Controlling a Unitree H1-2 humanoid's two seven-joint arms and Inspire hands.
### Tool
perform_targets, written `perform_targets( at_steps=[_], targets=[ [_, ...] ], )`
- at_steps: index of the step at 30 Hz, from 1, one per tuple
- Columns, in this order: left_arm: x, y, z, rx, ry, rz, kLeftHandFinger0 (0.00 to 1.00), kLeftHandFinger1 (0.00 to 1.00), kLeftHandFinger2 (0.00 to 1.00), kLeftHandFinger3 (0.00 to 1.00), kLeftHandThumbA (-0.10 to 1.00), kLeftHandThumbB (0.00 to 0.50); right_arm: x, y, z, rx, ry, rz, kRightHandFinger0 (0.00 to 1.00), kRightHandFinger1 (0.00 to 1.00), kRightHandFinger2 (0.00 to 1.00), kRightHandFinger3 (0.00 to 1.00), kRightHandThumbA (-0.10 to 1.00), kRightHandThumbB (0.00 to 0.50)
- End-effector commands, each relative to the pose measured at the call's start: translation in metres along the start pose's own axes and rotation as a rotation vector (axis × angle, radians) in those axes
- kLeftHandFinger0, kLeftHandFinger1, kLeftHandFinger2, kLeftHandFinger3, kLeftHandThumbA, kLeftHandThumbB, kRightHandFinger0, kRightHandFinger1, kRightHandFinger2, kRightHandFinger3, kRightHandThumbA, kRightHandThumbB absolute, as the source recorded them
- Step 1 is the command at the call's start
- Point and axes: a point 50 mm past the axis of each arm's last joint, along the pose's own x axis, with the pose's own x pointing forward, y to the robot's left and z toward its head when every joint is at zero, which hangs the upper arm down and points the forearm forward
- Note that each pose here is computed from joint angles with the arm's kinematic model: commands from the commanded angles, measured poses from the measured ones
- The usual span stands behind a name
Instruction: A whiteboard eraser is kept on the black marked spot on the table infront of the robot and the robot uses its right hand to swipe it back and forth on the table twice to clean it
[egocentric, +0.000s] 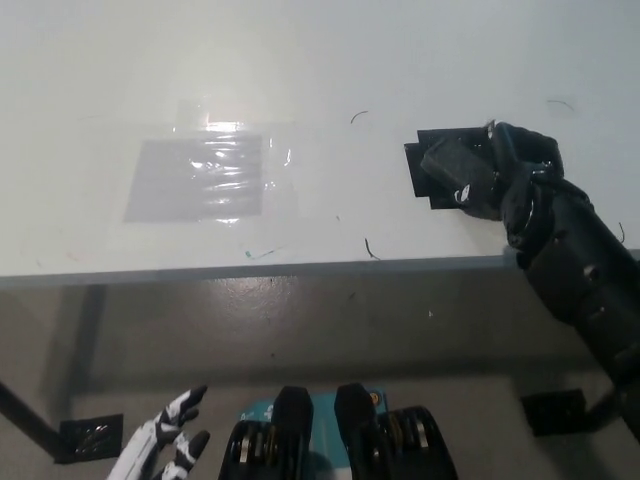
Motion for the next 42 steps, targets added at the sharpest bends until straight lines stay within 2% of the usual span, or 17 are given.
perform_targets(
  at_steps=[1,3,4,7,12,13,17,19,21,22,23,25,27,28,31,34,42],
  targets=[
    [-0.008,0.002,0.007,0.027,-0.037,-0.001,1.0,1.0,1.0,1.0,0.79,0.488,-0.012,0.047,0.011,0.018,-0.035,0.102,0.0,0.0,0.09,0.94,-0.04,0.185],
    [-0.01,0.0,0.006,0.019,-0.032,-0.004,1.0,1.0,1.0,1.0,0.79,0.485,-0.016,0.059,0.016,0.01,-0.044,0.113,0.0,0.0,0.08,0.91,-0.02,0.174],
    [-0.011,0.0,0.006,0.011,-0.033,-0.009,1.0,1.0,1.0,1.0,0.77,0.479,-0.018,0.065,0.021,0.016,-0.047,0.119,0.0,0.01,0.09,1.0,-0.04,0.182],
    [-0.013,-0.001,0.004,0.01,-0.026,-0.015,1.0,1.0,1.0,1.0,0.77,0.478,-0.025,0.074,0.039,0.026,-0.076,0.134,0.03,0.06,0.17,1.0,0.01,0.17],
    [-0.017,-0.004,0.003,0.017,-0.007,-0.025,1.0,1.0,1.0,1.0,0.78,0.483,-0.038,0.08,0.086,0.043,-0.145,0.149,0.0,0.0,0.11,1.0,0.01,0.174],
    [-0.017,-0.005,0.002,0.015,-0.005,-0.027,1.0,1.0,1.0,1.0,0.78,0.485,-0.043,0.078,0.103,0.046,-0.18,0.147,0.0,0.01,0.11,0.93,-0.01,0.17],
    [-0.012,-0.006,0.003,0.021,-0.017,-0.033,1.0,1.0,1.0,1.0,0.78,0.484,-0.057,0.063,0.156,0.065,-0.272,0.132,0.0,0.0,0.06,0.93,-0.05,0.172],
    [-0.01,-0.005,0.004,0.02,-0.017,-0.034,1.0,1.0,1.0,1.0,0.78,0.485,-0.062,0.056,0.175,0.077,-0.3,0.128,0.0,0.0,0.06,1.0,-0.08,0.182],
    [-0.008,-0.003,0.005,0.023,-0.02,-0.034,1.0,1.0,1.0,1.0,0.78,0.484,-0.068,0.046,0.197,0.076,-0.34,0.116,0.0,0.0,0.05,0.91,-0.1,0.182],
    [-0.008,-0.002,0.005,0.025,-0.024,-0.034,1.0,1.0,1.0,1.0,0.78,0.482,-0.073,0.041,0.211,0.066,-0.357,0.11,0.0,0.02,0.08,0.95,-0.09,0.175],
    [-0.008,-0.001,0.005,0.027,-0.025,-0.034,1.0,1.0,1.0,1.0,0.79,0.487,-0.077,0.038,0.219,0.066,-0.37,0.108,0.0,0.0,0.06,0.82,-0.1,0.176],
    [-0.008,0.0,0.005,0.028,-0.024,-0.036,1.0,1.0,1.0,1.0,0.79,0.489,-0.078,0.036,0.224,0.07,-0.382,0.11,0.0,0.01,0.04,0.69,-0.1,0.181],
    [-0.006,0.0,0.005,0.028,-0.024,-0.037,1.0,1.0,1.0,1.0,0.79,0.489,-0.079,0.033,0.229,0.065,-0.383,0.109,0.0,0.02,0.05,0.76,-0.09,0.189],
    [-0.006,0.0,0.006,0.037,-0.027,-0.038,1.0,1.0,1.0,1.0,0.79,0.488,-0.08,0.032,0.232,0.065,-0.384,0.107,0.0,0.03,0.05,0.7,-0.07,0.195],
    [-0.006,-0.001,0.006,0.037,-0.025,-0.038,1.0,1.0,1.0,1.0,0.8,0.489,-0.079,0.033,0.231,0.052,-0.377,0.106,0.0,0.04,0.06,0.76,-0.1,0.184],
    [-0.006,-0.001,0.006,0.039,-0.028,-0.04,1.0,1.0,1.0,1.0,0.79,0.484,-0.074,0.035,0.225,0.043,-0.356,0.117,0.0,0.05,0.08,0.98,-0.1,0.178],
    [-0.004,0.001,0.008,0.039,-0.031,-0.038,1.0,1.0,1.0,1.0,0.79,0.492,-0.043,0.033,0.16,0.038,-0.247,0.111,0.0,0.0,0.03,1.0,-0.1,0.168]
  ],
)
